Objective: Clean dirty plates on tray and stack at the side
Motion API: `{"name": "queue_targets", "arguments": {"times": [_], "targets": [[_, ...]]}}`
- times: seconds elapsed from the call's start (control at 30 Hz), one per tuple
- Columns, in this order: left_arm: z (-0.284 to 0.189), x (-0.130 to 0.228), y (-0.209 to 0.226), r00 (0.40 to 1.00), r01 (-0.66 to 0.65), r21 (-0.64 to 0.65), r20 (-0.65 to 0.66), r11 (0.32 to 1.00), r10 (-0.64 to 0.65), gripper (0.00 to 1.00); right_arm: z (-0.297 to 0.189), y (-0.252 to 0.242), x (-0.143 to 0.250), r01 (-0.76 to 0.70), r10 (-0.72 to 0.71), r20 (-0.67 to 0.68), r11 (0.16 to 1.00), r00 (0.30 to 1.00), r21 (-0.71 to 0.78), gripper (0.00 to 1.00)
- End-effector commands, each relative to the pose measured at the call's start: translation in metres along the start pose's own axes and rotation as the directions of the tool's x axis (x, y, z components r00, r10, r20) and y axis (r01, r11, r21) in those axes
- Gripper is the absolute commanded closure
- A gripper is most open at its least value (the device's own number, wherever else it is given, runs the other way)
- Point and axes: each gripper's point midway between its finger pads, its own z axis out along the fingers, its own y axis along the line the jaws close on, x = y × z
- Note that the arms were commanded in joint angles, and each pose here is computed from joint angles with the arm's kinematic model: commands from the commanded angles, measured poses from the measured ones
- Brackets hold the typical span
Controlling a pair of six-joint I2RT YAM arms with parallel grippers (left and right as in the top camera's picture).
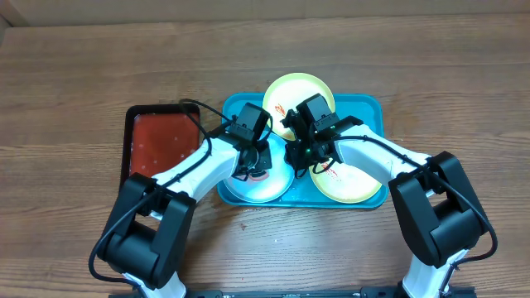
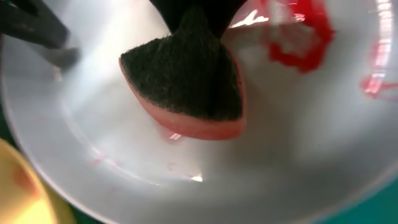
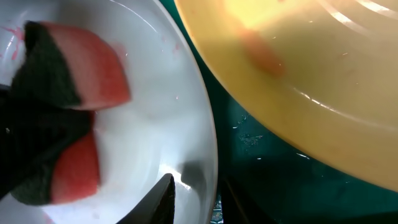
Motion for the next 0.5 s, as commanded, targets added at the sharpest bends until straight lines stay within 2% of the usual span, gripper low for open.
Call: {"name": "queue_targets", "arguments": {"times": [0.0, 0.13, 0.27, 0.37, 0.47], "targets": [[0.011, -0.005, 0.048, 1.0, 0.011, -0.176, 0.004, 0.984, -0.01, 0.96, 0.0, -0.002, -0.007, 0.001, -0.001, 0.013, 1.0, 1.0, 0.01, 0.73], [-0.002, -0.02, 0.067, 1.0, 0.021, -0.256, 0.023, 0.966, -0.016, 0.96, 0.0, -0.002, -0.007, 0.001, -0.001, 0.013, 1.0, 1.0, 0.011, 0.73], [-0.017, -0.032, 0.063, 0.999, 0.029, -0.253, 0.02, 0.967, -0.025, 0.96, 0.0, -0.002, -0.007, 0.001, -0.001, 0.013, 1.0, 1.0, 0.011, 0.73], [-0.02, -0.033, 0.039, 1.0, 0.015, -0.139, -0.018, 0.99, -0.018, 0.96, 0.0, -0.002, -0.007, 0.001, -0.001, 0.013, 1.0, 1.0, 0.011, 0.73], [-0.018, -0.02, 0.003, 0.994, -0.027, 0.067, -0.1, 0.997, 0.033, 0.96, 0.0, -0.002, -0.007, 0.001, -0.001, 0.013, 1.0, 1.0, 0.011, 0.73]]}}
